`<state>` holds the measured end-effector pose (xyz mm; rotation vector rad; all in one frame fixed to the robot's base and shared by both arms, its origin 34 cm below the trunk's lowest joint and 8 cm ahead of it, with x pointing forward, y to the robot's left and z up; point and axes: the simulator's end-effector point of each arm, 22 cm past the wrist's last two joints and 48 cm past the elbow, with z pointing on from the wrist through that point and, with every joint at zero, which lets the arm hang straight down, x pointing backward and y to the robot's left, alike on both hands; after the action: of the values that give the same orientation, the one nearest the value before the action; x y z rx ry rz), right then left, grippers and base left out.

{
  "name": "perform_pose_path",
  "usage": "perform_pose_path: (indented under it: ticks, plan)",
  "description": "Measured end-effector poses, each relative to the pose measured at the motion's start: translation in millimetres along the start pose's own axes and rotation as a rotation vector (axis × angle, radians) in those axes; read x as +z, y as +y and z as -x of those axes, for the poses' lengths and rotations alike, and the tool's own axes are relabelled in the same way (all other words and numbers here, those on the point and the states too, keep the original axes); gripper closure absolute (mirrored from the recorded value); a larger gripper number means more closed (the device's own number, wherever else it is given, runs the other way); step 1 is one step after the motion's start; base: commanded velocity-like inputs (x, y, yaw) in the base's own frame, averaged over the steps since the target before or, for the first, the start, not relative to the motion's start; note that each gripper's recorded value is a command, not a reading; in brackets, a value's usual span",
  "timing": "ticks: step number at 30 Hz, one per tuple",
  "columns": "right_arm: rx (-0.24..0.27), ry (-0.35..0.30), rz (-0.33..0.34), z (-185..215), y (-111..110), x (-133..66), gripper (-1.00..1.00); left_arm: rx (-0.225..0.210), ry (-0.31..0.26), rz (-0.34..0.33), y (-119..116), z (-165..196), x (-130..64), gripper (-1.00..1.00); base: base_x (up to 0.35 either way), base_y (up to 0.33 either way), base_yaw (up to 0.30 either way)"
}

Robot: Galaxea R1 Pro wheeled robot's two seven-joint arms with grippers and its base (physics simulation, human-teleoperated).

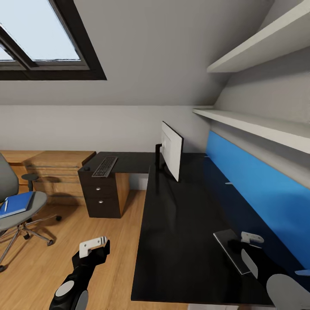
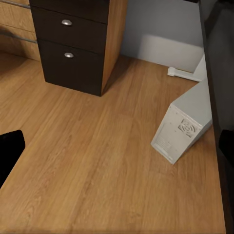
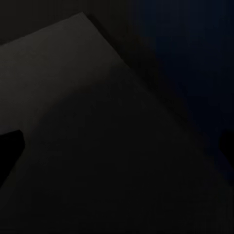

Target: In the bedroom, organize the workspace by keeping the computer under the desk, ensuring the monitor is on the desk, placing the keyboard on the desk next to the monitor, placing the mouse on the desk next to the keyboard, moving the folder from the swivel chair onto the desk next to the mouse, stacking the notebook on top of the folder with the pen on top of the notebook, and positioning the swivel chair next to the desk.

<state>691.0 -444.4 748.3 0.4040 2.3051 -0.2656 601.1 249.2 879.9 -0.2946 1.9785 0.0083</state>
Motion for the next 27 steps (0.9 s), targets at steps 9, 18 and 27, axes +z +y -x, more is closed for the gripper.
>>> perform_pose_path:
  ticks: [9,18,27]
  plan:
    - [0.005,-0.024,0.003,6,1,-0.7,-1.0,0.002,0.002,0.001,0,-1,0.0,-1.0,0.155,0.0,0.0]
    - [0.012,-0.065,0.002,15,1,-1.2,-1.0,0.004,0.006,0.001,0,-3,0.3,-1.0,0.146,0.0,0.0]
    - [0.014,-0.085,0.002,20,1,-1.2,-1.0,0.004,0.007,0.001,0,-3,0.7,-1.0,0.126,0.0,0.0]
